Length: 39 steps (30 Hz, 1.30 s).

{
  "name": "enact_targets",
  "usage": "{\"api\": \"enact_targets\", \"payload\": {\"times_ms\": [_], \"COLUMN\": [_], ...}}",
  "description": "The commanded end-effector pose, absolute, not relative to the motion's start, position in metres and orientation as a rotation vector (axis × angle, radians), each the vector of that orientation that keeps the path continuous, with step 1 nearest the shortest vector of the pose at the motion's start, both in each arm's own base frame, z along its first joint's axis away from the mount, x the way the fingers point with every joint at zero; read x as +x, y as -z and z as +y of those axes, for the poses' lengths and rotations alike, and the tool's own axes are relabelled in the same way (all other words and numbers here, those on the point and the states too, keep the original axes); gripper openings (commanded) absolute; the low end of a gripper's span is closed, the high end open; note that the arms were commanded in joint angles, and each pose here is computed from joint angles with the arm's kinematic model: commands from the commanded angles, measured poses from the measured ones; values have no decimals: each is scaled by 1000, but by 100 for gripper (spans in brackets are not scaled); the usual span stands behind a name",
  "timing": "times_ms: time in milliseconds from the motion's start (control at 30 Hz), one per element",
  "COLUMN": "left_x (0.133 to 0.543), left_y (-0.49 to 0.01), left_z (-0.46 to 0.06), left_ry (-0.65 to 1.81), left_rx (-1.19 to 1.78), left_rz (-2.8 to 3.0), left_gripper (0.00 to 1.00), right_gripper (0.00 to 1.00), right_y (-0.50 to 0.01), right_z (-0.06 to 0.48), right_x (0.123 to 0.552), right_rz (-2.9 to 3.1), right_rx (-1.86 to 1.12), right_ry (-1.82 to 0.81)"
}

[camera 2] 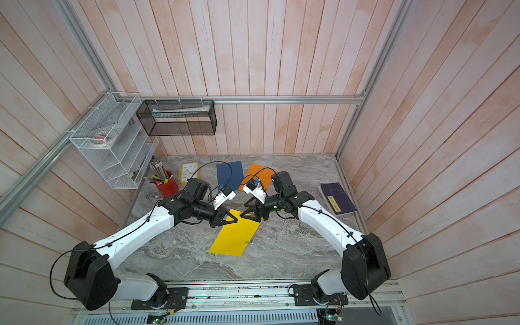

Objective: Unclip the paperclips from the documents
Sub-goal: Remove the paper clip from the document.

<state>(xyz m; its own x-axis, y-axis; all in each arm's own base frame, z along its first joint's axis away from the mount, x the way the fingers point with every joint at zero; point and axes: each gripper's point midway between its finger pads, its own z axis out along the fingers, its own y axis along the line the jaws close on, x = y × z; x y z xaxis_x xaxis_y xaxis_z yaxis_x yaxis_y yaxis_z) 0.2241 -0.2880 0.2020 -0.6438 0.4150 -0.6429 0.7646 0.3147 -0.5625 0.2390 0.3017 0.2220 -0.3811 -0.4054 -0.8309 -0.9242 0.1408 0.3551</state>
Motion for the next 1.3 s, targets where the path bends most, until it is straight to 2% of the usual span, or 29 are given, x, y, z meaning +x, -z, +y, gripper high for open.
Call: {"api": "enact_targets", "payload": {"times_ms": [0, 467, 800, 967, 1200, 1267], "left_x": [221, 217, 217, 218, 218, 218], "left_y": [-216, -219, -218, -219, -218, -218], "left_z": [-290, -290, -289, -290, -290, -290], "left_ry": [1275, 1297, 1299, 1296, 1296, 1299], "left_rx": [1093, 1113, 1118, 1122, 1125, 1127], "left_rz": [2148, 2131, 2134, 2127, 2131, 2130], "left_gripper": [0, 0, 0, 0, 0, 0], "right_gripper": [62, 40, 16, 8, 6, 16], "right_y": [-234, -222, -224, -220, -216, -216], "right_z": [309, 312, 310, 309, 307, 306], "right_x": [235, 224, 217, 213, 209, 208], "right_rz": [1797, 1811, 1797, 1809, 1823, 1825], "right_rx": [-1317, -1352, -1356, -1354, -1351, -1351], "right_ry": [-1257, -1339, -1374, -1395, -1404, -1406]}}
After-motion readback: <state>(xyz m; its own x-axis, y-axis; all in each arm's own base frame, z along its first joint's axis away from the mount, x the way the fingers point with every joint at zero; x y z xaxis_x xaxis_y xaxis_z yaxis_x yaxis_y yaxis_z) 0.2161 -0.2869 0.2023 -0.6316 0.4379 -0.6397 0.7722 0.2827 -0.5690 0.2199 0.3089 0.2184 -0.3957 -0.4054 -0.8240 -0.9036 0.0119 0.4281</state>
